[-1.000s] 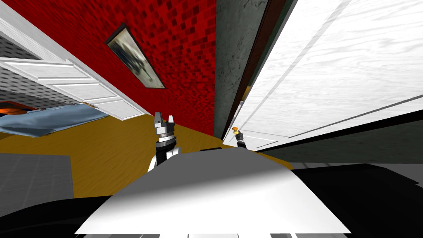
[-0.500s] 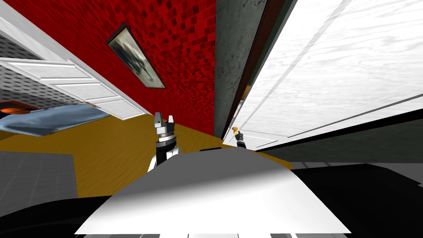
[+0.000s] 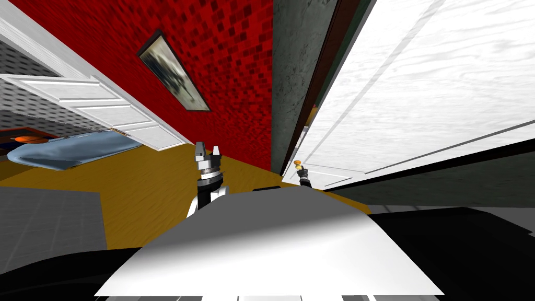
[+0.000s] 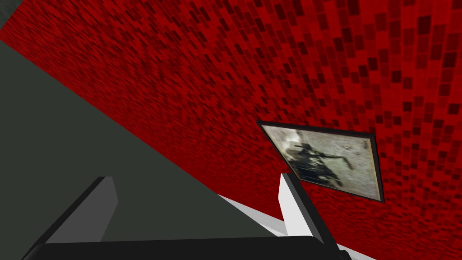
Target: Pull the door open
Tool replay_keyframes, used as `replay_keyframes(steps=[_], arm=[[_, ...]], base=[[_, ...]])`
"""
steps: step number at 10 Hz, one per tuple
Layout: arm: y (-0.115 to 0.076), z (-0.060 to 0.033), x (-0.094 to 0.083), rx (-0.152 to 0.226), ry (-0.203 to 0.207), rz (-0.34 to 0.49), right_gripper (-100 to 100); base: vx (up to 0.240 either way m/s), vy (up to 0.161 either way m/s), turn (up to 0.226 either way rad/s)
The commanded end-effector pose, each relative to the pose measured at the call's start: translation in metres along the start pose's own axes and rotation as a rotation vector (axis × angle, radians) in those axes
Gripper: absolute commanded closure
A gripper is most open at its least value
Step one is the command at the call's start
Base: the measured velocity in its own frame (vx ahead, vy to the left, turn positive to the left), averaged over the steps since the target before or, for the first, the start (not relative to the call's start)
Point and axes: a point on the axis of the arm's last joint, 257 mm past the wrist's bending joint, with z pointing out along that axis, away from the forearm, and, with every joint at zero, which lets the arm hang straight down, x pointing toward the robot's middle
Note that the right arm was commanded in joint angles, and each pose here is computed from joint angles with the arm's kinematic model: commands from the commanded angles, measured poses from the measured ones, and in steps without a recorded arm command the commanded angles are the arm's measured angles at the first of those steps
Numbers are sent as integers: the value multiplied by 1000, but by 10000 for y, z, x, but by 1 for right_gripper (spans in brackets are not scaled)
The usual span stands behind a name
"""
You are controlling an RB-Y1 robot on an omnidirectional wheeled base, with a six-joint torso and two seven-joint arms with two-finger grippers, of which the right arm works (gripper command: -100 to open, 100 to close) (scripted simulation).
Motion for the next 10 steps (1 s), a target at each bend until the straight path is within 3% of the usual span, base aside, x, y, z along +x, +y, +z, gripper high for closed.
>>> replay_keyframes(steps=[1, 5, 10], arm=[[-3, 44, 194, -15, 34, 55, 100], [-12, 52, 202, -10, 37, 176, 100], [-18, 56, 206, -6, 39, 267, 100]], base=[[-23, -7, 13], [-24, -2, 6], [-15, -1, 8]])
